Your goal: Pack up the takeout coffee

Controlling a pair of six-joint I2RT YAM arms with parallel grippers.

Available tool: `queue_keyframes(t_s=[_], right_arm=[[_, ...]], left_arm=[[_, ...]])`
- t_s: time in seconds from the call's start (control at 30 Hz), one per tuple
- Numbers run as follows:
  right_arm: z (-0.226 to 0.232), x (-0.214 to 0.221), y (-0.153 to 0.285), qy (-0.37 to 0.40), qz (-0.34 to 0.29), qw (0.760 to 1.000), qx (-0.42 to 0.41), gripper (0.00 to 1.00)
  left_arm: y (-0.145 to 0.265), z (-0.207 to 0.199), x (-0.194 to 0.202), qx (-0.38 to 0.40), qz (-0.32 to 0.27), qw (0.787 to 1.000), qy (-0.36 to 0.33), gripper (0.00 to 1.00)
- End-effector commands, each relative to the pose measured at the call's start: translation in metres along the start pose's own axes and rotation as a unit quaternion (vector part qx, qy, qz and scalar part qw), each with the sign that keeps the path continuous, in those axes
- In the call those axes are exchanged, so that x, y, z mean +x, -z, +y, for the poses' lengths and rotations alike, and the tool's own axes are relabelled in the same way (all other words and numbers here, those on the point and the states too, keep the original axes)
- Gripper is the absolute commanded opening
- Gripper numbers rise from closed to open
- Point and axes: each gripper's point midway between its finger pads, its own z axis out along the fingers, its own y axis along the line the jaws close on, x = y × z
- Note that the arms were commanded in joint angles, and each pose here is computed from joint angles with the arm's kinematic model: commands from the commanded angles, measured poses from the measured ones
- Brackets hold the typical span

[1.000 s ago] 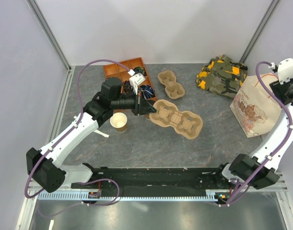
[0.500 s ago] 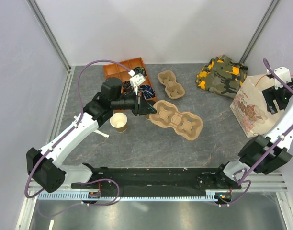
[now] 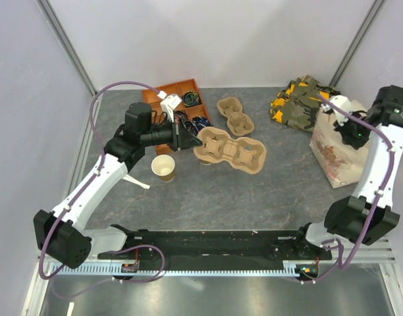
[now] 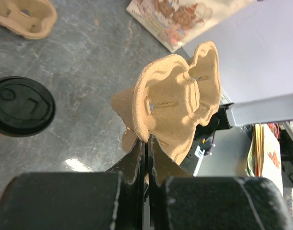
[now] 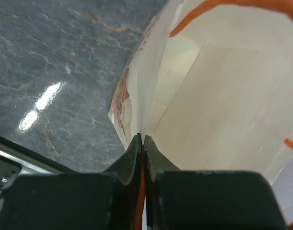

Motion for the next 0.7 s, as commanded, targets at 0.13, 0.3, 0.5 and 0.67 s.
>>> queue_keyframes(t_s=[0.13, 0.3, 0.5, 0.67], right_arm=[[0.093, -0.054, 0.034, 0.208, -0.108, 0.971, -0.049, 0.00], [0.136, -0.073, 0.049, 0.315, -0.166, 0.933, -0.051, 0.00], [0.156, -0.065, 0.036, 0.331, -0.142, 0.929, -0.084, 0.00], [0.166, -0.057, 0.033, 0.304, -0.122, 0.940, -0.093, 0.00]], left_arm=[[0.024, -0.007, -0.018, -0.007, -0.040, 0.999, 0.012, 0.02], [0.029, 0.001, -0.024, -0.024, -0.053, 0.998, 0.027, 0.02], [0.033, -0.001, -0.032, -0.028, -0.064, 0.997, 0.031, 0.02], [0.033, 0.000, -0.032, -0.031, -0.059, 0.997, 0.036, 0.02]])
